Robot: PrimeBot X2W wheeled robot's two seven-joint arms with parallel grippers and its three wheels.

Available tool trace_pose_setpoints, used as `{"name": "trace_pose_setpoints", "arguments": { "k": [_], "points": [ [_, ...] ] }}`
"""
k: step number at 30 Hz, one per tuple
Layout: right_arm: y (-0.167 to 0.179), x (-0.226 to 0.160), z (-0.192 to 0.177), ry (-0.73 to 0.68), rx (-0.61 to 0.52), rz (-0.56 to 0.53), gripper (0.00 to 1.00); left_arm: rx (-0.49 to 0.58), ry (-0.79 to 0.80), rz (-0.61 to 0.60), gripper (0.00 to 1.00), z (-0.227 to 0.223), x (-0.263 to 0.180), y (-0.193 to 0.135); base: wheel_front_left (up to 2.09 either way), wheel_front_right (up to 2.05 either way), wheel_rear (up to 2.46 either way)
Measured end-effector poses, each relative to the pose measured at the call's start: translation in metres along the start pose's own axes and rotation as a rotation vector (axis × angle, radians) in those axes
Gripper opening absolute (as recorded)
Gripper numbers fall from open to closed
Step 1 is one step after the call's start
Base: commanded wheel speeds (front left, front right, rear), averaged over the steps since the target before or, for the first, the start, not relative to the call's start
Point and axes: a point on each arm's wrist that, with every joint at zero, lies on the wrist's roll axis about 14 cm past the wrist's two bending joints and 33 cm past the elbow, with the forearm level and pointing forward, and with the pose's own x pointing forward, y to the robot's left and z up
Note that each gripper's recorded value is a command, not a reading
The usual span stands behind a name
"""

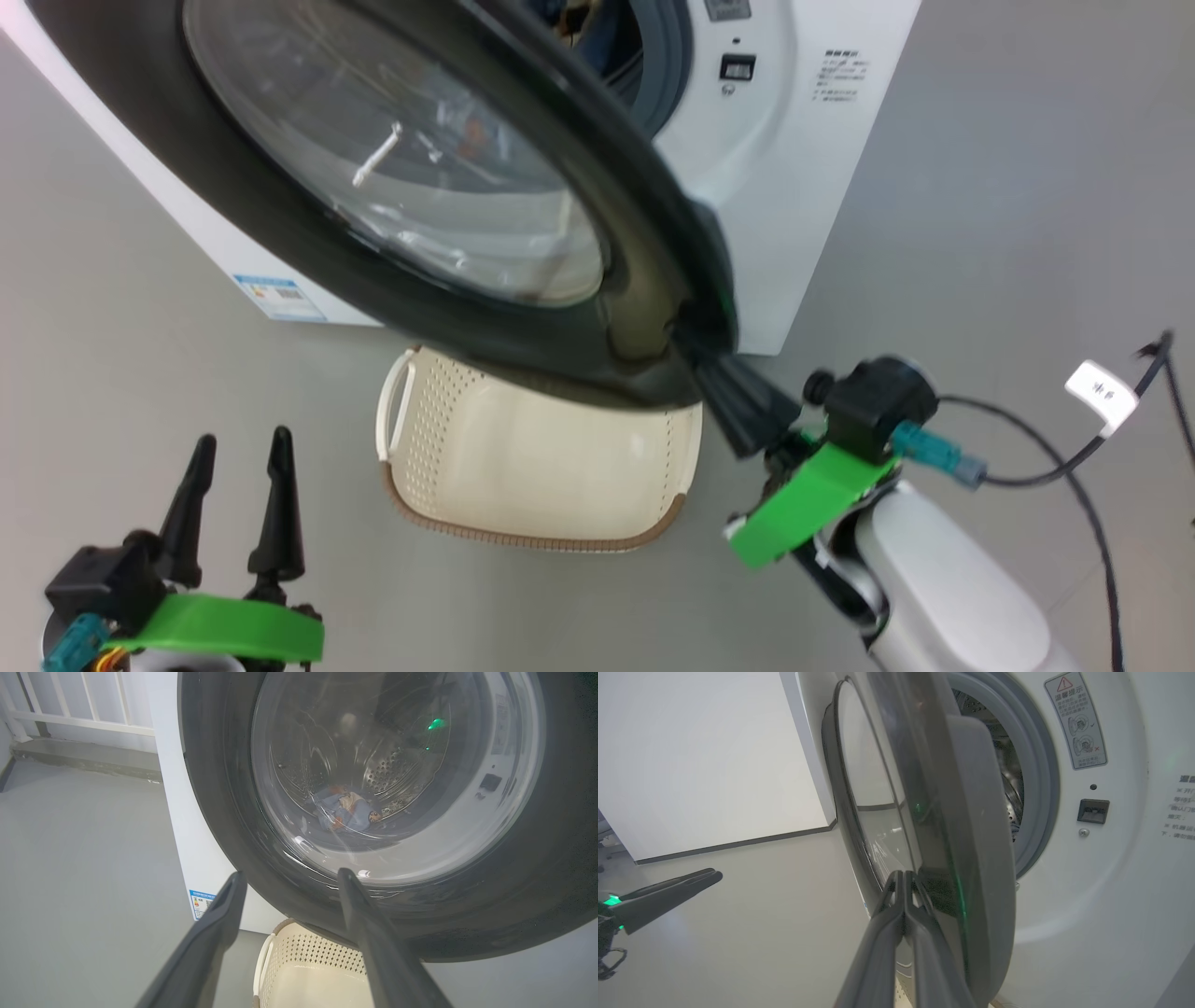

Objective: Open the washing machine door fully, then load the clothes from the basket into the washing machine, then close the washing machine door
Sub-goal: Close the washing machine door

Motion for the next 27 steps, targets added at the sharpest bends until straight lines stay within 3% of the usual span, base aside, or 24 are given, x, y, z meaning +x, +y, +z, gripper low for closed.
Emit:
{"name": "trace_pose_setpoints", "arguments": {
  "k": [27],
  "points": [
    [-0.098,0.075,0.023,-0.108,-0.038,-0.142,0.00,-0.011,0.026,-0.012,1.00,-0.018,0.037,-0.009,0.00,0.00,0.00]
  ]
}}
